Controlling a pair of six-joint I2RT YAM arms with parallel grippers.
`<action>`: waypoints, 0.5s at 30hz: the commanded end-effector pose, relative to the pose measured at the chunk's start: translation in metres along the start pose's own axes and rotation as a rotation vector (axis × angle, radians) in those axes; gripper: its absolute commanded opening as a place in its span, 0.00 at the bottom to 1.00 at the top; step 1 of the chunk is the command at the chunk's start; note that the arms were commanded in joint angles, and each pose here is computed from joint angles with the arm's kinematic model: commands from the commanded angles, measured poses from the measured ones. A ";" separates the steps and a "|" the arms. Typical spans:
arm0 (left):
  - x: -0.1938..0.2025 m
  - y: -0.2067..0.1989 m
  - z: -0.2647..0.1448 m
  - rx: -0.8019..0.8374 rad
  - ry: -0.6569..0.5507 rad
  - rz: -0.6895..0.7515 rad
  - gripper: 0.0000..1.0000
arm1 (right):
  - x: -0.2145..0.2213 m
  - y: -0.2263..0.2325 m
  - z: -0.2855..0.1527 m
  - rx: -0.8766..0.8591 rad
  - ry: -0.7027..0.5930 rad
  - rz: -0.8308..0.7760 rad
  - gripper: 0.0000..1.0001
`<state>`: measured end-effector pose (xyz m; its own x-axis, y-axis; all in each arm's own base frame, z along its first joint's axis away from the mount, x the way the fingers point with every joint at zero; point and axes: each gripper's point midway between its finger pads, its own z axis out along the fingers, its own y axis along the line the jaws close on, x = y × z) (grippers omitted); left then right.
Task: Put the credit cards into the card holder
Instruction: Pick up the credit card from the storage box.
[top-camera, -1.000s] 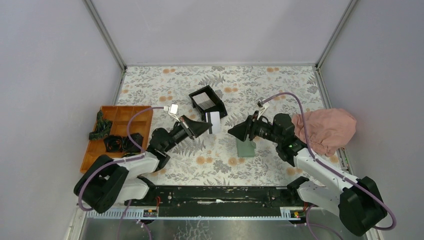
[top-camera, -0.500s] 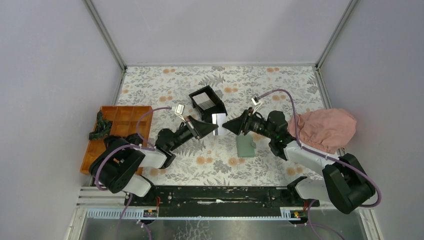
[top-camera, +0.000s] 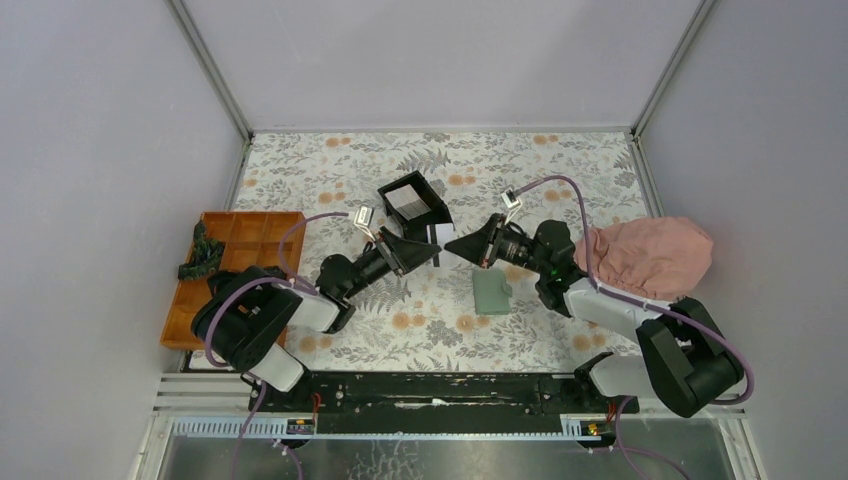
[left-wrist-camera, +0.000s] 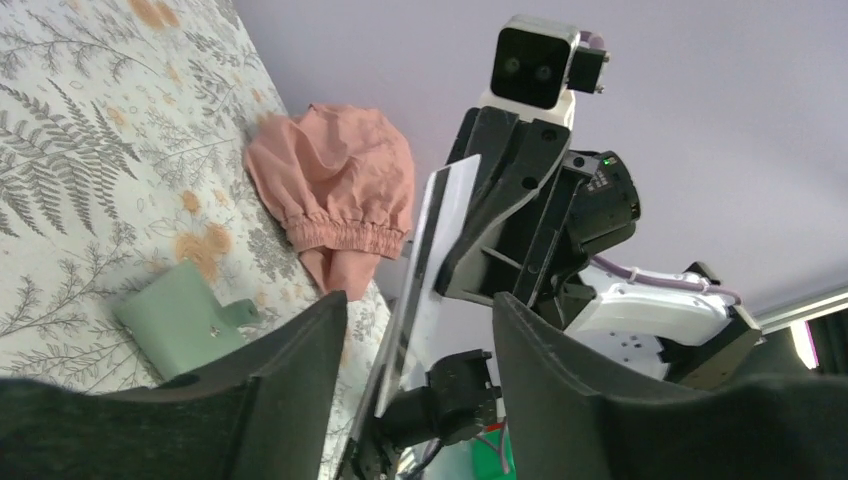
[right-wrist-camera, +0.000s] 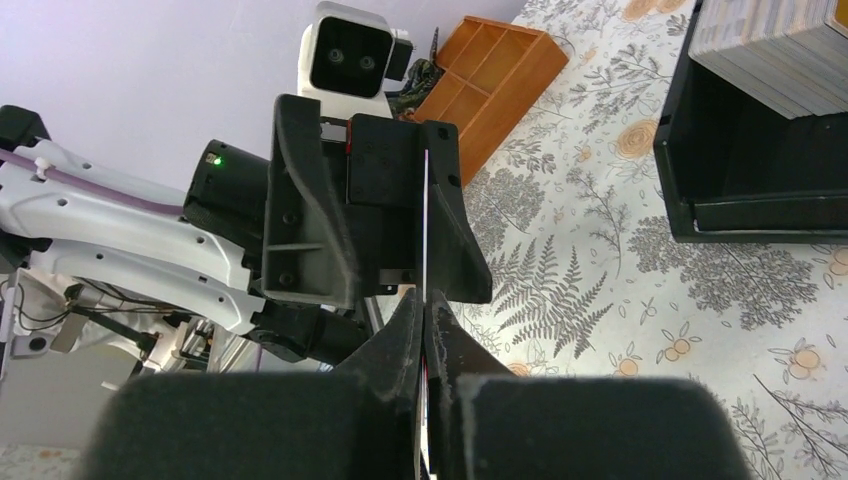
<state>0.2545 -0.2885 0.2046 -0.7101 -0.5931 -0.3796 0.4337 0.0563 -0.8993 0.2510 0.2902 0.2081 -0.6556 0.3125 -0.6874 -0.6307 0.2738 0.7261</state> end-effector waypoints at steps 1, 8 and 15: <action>-0.011 -0.006 -0.002 0.032 -0.051 0.032 0.66 | -0.028 0.026 -0.004 -0.050 -0.049 -0.074 0.00; -0.010 0.030 -0.008 -0.125 -0.049 0.088 0.66 | -0.028 -0.005 -0.030 0.264 0.005 -0.134 0.00; 0.008 0.070 -0.008 -0.411 0.015 0.300 0.63 | -0.009 -0.054 -0.077 0.655 0.158 -0.131 0.00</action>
<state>0.2672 -0.2802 0.1641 -0.6505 -0.5866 -0.4824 0.3766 0.3024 -0.8756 0.2610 0.2426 0.2155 -0.6090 0.2351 -0.7575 -0.5132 0.6114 0.6024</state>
